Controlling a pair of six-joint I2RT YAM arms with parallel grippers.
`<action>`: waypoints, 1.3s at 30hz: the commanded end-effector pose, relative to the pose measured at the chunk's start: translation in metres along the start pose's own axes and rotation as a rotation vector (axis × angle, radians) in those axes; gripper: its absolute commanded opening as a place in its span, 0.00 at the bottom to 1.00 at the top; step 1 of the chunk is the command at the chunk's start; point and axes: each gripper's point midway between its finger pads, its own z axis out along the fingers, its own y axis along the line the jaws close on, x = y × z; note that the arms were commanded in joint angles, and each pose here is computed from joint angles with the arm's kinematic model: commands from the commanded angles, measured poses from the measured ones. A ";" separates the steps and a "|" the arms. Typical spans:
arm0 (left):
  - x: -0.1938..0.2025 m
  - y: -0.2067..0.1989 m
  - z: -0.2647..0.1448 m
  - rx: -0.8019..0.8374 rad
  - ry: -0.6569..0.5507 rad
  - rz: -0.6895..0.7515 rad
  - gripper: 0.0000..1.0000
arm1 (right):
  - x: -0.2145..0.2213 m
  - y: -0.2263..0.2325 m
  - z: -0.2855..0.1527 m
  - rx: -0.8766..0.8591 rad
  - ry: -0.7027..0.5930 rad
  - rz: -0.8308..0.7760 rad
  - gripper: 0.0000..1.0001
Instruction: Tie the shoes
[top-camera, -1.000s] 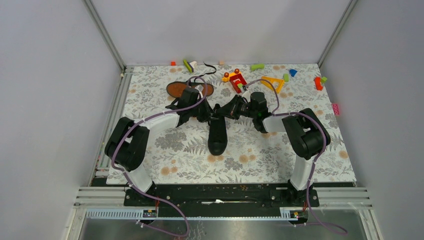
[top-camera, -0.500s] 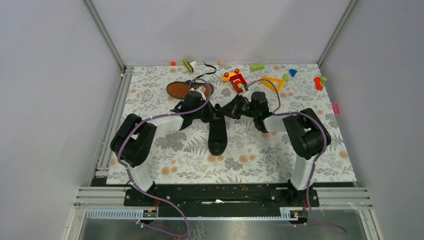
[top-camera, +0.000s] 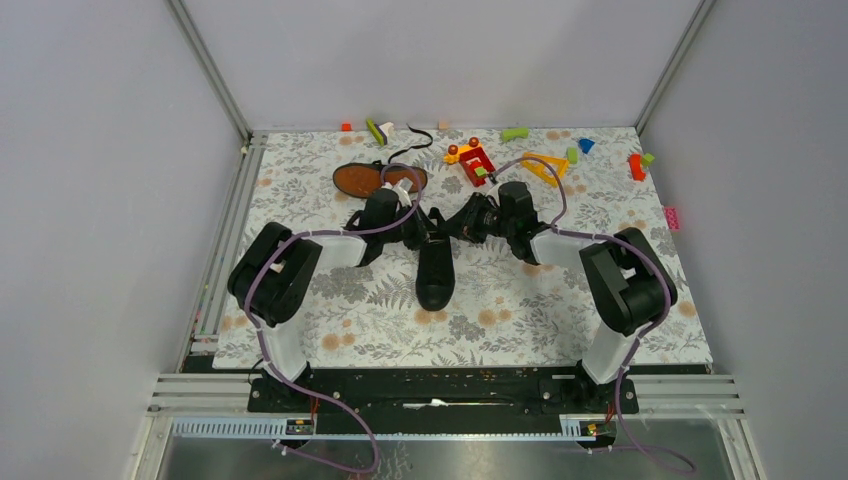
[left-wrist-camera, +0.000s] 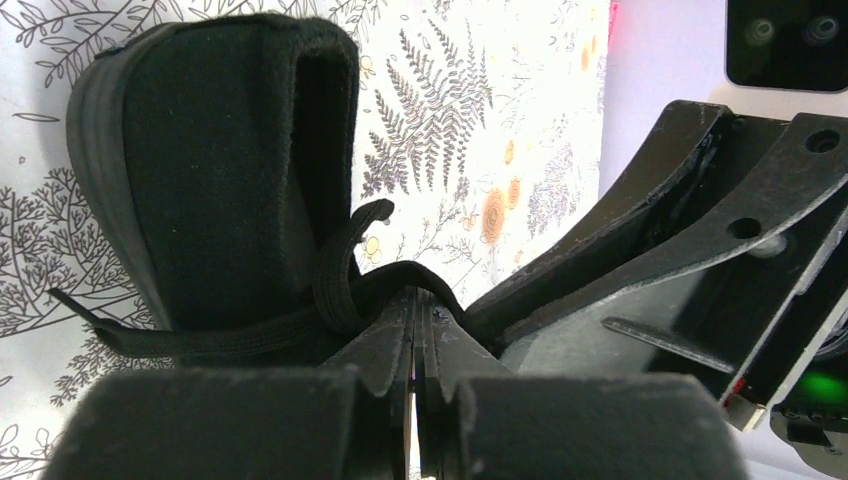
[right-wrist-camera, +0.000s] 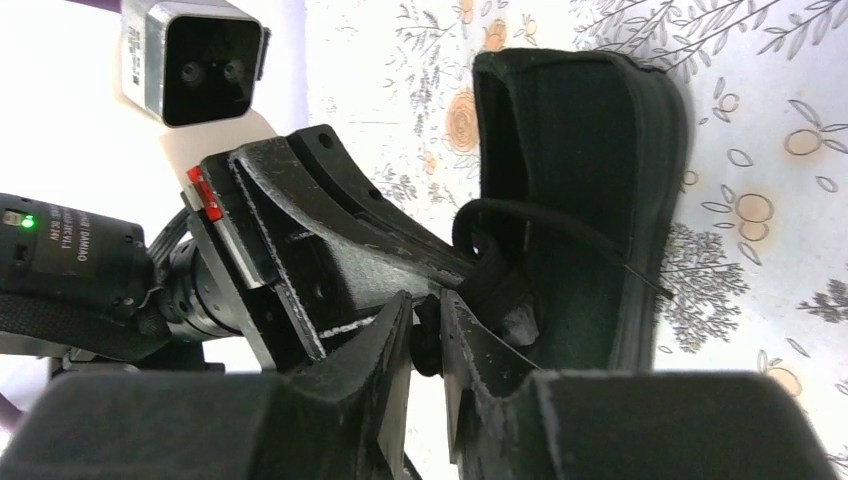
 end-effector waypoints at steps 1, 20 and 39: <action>-0.006 -0.012 -0.001 0.096 -0.009 0.032 0.00 | -0.011 0.010 -0.006 0.070 -0.024 -0.099 0.25; -0.002 -0.008 0.000 0.096 0.004 0.036 0.00 | -0.014 0.006 -0.016 0.172 0.008 -0.176 0.49; -0.001 -0.007 0.001 0.096 0.011 0.036 0.00 | -0.014 0.002 -0.046 0.319 0.039 -0.231 0.52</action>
